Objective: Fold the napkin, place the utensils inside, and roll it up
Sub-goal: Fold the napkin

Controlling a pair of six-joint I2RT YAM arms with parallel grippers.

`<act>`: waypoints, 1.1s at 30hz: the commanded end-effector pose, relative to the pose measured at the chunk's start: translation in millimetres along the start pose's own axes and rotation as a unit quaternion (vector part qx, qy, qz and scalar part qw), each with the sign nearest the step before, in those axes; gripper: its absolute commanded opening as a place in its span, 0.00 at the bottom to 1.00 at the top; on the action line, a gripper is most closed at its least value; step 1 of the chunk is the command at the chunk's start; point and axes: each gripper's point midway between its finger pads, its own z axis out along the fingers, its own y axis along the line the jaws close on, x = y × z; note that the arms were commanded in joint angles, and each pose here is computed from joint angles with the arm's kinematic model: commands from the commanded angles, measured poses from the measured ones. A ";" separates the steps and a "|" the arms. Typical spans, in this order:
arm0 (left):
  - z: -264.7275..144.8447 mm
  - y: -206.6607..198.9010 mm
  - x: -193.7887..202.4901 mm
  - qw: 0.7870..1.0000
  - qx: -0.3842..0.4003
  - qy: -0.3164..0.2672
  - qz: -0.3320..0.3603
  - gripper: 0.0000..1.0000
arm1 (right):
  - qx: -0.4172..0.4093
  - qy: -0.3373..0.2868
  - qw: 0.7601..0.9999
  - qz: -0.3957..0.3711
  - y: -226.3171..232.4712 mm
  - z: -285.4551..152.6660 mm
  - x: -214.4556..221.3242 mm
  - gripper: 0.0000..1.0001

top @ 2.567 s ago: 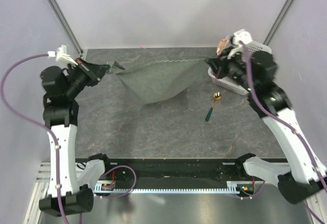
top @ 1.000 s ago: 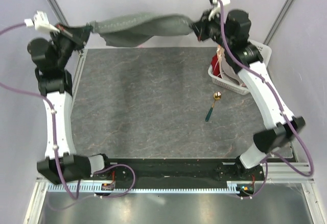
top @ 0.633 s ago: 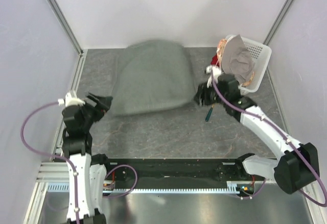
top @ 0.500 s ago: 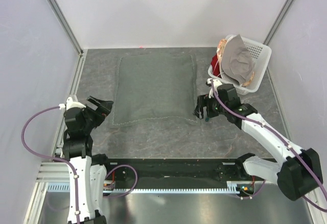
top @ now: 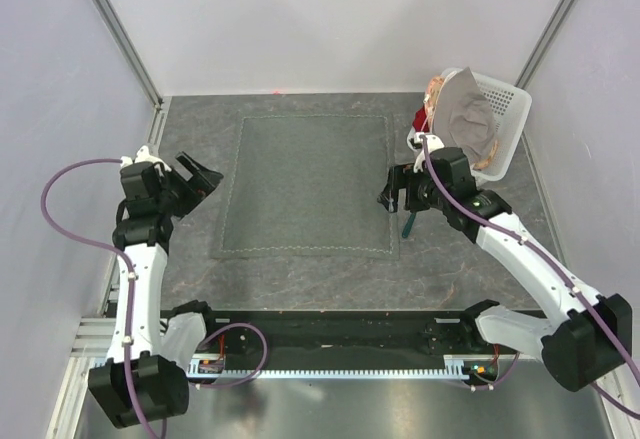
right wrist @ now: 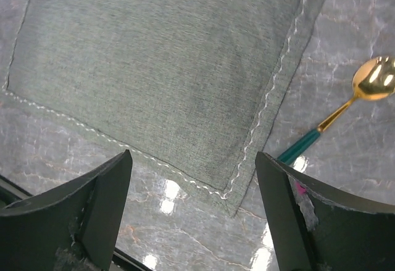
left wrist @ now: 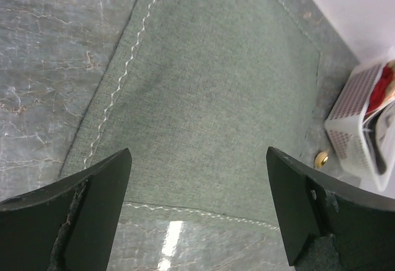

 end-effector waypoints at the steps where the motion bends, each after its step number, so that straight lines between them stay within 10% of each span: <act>1: 4.1 -21.7 -7.4 0.996 0.037 -0.002 0.081 0.96 | 0.035 0.003 0.998 0.049 -11.3 8.3 8.8 0.89; 13: 53.8 -76.5 -13.1 0.963 -0.013 0.010 0.269 0.96 | 0.117 0.137 0.976 0.125 -50.0 20.7 116.2 0.78; 24: 65.5 -68.2 4.6 0.957 -0.002 0.037 0.287 0.98 | 0.110 0.185 0.959 0.182 -46.1 30.9 155.5 0.53; 33: 62.2 -73.2 9.4 0.957 0.018 0.042 0.285 0.98 | 0.115 0.196 0.955 0.192 -47.8 37.5 166.5 0.53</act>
